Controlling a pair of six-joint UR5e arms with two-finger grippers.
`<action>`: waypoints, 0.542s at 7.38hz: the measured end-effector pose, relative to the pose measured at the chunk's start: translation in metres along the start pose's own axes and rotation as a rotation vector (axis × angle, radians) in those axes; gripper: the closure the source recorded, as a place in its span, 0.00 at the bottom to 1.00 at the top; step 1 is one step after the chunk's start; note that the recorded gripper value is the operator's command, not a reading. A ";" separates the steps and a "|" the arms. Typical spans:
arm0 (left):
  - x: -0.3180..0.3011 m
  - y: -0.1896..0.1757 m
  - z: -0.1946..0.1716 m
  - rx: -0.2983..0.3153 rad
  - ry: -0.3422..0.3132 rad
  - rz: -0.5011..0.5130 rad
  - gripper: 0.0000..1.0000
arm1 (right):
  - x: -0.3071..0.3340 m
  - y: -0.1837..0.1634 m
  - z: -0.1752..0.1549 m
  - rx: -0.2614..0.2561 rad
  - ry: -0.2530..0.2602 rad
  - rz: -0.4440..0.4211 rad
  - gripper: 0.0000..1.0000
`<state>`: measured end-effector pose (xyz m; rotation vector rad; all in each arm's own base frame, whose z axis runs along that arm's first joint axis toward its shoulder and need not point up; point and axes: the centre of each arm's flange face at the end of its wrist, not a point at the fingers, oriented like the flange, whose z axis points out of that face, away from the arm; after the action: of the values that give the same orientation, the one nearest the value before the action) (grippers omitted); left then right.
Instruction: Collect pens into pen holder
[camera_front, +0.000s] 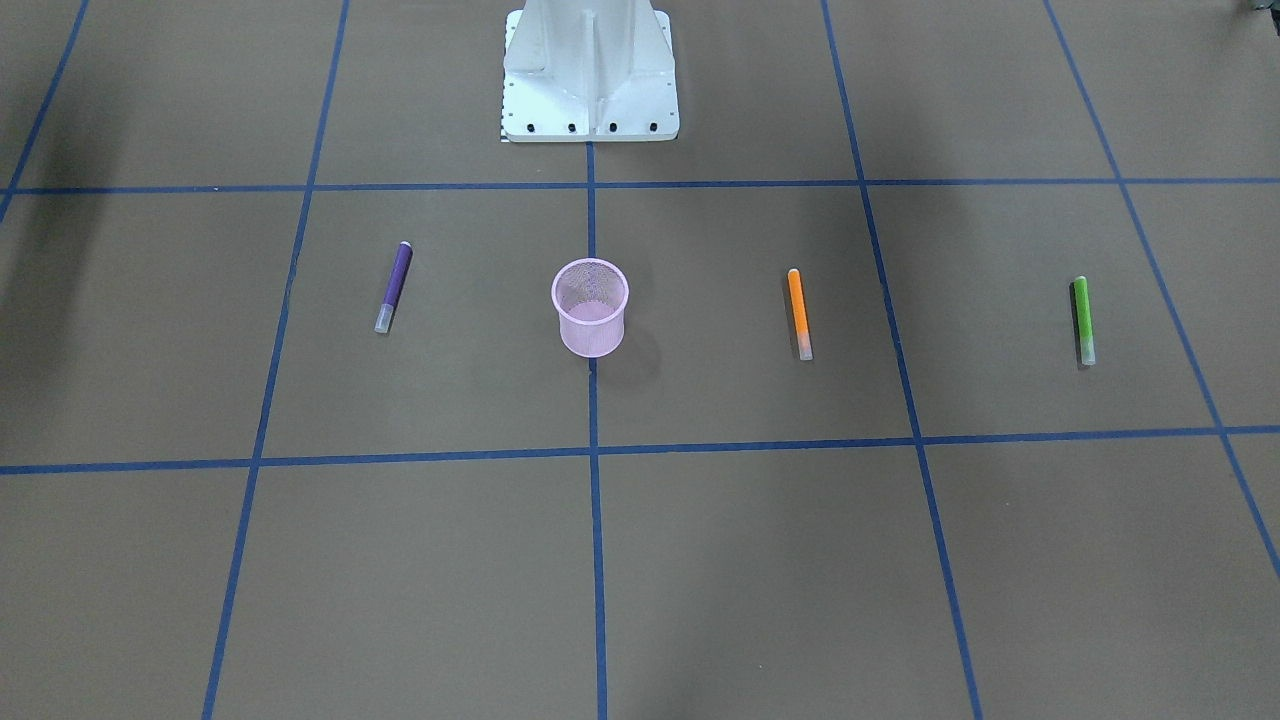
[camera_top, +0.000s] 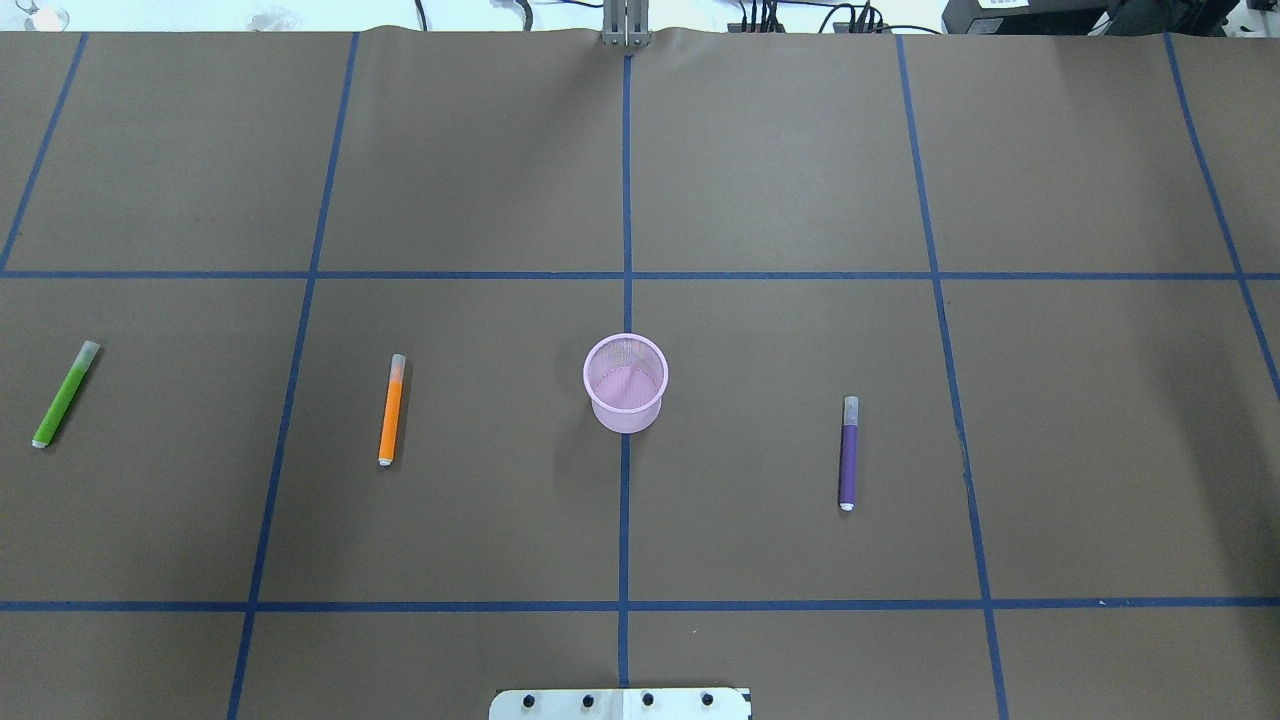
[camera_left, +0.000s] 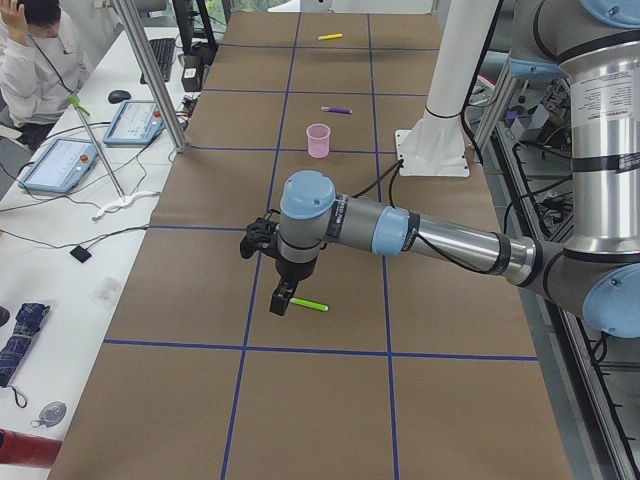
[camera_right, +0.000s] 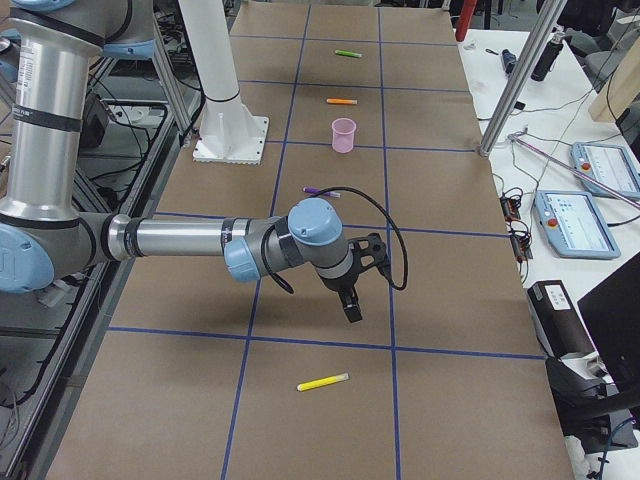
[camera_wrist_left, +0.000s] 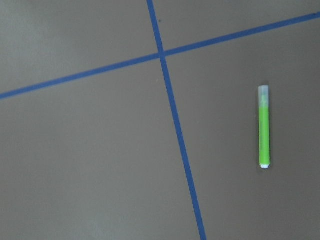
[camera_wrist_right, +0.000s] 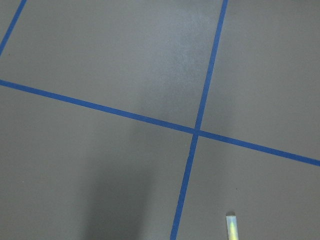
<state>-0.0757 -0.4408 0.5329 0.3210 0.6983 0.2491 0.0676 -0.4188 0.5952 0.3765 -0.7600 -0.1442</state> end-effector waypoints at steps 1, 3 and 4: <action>0.002 -0.007 -0.003 0.020 -0.002 0.018 0.00 | 0.012 0.009 0.013 0.006 0.000 -0.018 0.00; 0.003 -0.010 -0.005 0.036 -0.004 0.032 0.00 | 0.056 0.041 0.059 0.017 0.004 -0.037 0.01; 0.003 -0.010 -0.006 0.039 -0.004 0.036 0.00 | 0.073 0.056 0.079 0.001 0.004 -0.018 0.01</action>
<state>-0.0757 -0.4476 0.5233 0.3718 0.6944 0.2690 0.0648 -0.4081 0.7157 0.3848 -0.7534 -0.1594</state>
